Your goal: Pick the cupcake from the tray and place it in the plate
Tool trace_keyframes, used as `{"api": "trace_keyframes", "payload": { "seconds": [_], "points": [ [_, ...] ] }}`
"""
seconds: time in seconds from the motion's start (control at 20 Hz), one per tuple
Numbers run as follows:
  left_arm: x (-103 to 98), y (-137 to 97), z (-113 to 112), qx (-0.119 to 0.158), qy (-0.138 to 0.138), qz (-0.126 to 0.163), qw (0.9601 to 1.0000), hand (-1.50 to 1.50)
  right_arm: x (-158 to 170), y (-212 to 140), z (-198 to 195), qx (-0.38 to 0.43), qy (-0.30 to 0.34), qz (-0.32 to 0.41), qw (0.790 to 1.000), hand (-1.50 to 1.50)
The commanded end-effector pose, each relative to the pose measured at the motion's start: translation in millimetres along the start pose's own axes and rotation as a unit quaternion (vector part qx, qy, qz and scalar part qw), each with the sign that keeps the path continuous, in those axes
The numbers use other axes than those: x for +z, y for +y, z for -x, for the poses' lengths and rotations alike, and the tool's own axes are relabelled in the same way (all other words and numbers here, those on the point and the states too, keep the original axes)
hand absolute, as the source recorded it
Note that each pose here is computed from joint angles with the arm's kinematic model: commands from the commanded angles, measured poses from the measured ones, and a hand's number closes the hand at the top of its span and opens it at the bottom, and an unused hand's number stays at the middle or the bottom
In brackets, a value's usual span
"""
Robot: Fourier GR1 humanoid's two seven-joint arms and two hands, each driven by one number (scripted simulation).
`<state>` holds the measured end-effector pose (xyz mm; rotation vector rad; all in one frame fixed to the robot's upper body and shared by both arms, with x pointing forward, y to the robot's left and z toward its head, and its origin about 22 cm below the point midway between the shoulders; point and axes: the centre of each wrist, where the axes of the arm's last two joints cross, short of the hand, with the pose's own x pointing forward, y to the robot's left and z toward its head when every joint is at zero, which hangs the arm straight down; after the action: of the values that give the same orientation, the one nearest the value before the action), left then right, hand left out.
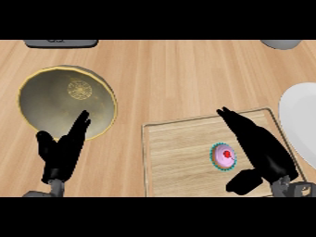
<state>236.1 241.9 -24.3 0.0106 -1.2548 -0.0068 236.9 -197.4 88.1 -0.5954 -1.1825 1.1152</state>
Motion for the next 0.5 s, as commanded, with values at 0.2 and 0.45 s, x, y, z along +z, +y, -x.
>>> {"api": "trace_keyframes", "payload": {
  "seconds": [0.2, 0.45],
  "points": [
    [5.8, -4.8, 12.9, 0.005, 0.03, 0.006, 0.9995, 0.0, -14.7, 14.8, -1.0, 0.058, -0.005, -0.061, 0.996, 1.5],
    [-5.1, -7.8, 7.5, 0.004, 0.041, 0.008, 0.9991, 0.0, -23.4, 22.7, -3.3, 0.077, -0.033, -0.029, 0.996, 1.5]
  ]
}}
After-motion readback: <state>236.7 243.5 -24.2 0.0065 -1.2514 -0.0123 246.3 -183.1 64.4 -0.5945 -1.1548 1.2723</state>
